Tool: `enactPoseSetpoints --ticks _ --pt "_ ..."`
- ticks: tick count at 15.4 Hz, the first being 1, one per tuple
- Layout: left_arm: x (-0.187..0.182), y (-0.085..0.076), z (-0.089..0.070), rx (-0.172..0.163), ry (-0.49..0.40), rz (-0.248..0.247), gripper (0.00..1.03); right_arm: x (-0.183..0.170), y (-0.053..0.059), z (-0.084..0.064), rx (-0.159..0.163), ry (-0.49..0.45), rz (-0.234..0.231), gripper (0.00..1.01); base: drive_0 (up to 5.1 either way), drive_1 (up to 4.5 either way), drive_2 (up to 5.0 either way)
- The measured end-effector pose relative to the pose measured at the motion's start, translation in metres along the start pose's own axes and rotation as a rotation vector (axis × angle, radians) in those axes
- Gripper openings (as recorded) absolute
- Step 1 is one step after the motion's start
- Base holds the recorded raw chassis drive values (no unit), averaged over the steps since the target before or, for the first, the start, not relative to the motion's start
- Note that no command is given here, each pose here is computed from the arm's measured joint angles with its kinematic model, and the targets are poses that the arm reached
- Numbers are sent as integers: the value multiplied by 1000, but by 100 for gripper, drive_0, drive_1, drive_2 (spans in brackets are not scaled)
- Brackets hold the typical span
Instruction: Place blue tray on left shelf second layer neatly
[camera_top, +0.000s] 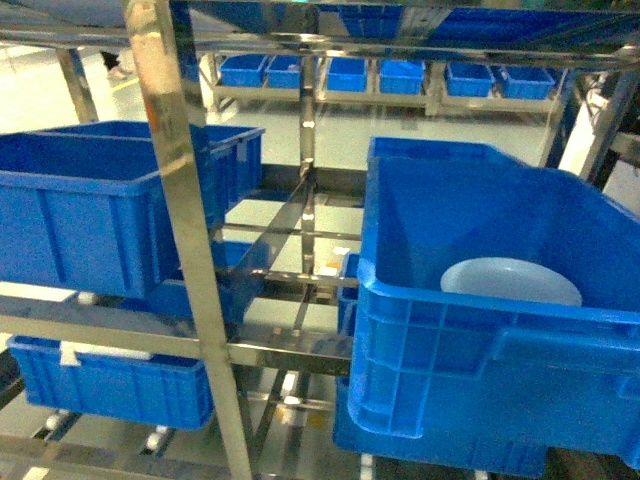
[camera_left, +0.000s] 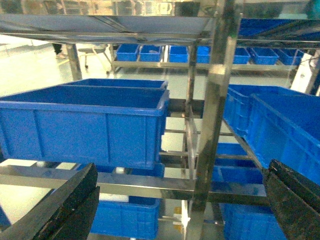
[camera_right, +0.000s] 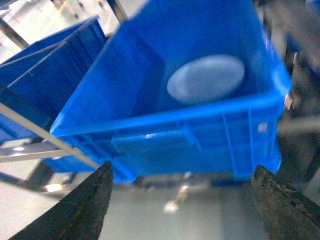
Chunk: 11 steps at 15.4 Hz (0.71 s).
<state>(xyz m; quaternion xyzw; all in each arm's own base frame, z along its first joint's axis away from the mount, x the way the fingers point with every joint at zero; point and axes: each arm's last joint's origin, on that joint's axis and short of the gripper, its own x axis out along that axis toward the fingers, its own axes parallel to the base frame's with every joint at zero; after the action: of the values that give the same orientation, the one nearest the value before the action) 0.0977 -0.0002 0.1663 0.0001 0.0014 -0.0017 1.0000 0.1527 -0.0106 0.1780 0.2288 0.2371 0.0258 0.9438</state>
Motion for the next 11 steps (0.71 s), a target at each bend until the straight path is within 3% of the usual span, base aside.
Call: enactPoseSetpoints --ticks 1,2,3,4,6,7,11 --pt "0 1 0 0 3 8 98 -3 -1 -12 -197 -196 2 75 0 0 0" --pt "0 0 0 0 3 7 98 -7 2 -19 -341 -373 -50 61 0 0 0" --pt "0 0 0 0 3 3 98 -12 8 -13 -405 -468 -26 48 0 0 0" --pt "0 0 0 0 2 4 98 -16 9 -13 -434 -488 -33 35 0 0 0" --pt "0 0 0 0 2 4 98 -18 5 -21 -449 -507 -40 8 0 0 0" --pt "0 0 0 0 3 3 98 -18 4 -24 -457 -482 -50 2 0 0 0" --pt "0 0 0 0 2 3 98 -27 4 -26 -460 -495 -48 2 0 0 0"
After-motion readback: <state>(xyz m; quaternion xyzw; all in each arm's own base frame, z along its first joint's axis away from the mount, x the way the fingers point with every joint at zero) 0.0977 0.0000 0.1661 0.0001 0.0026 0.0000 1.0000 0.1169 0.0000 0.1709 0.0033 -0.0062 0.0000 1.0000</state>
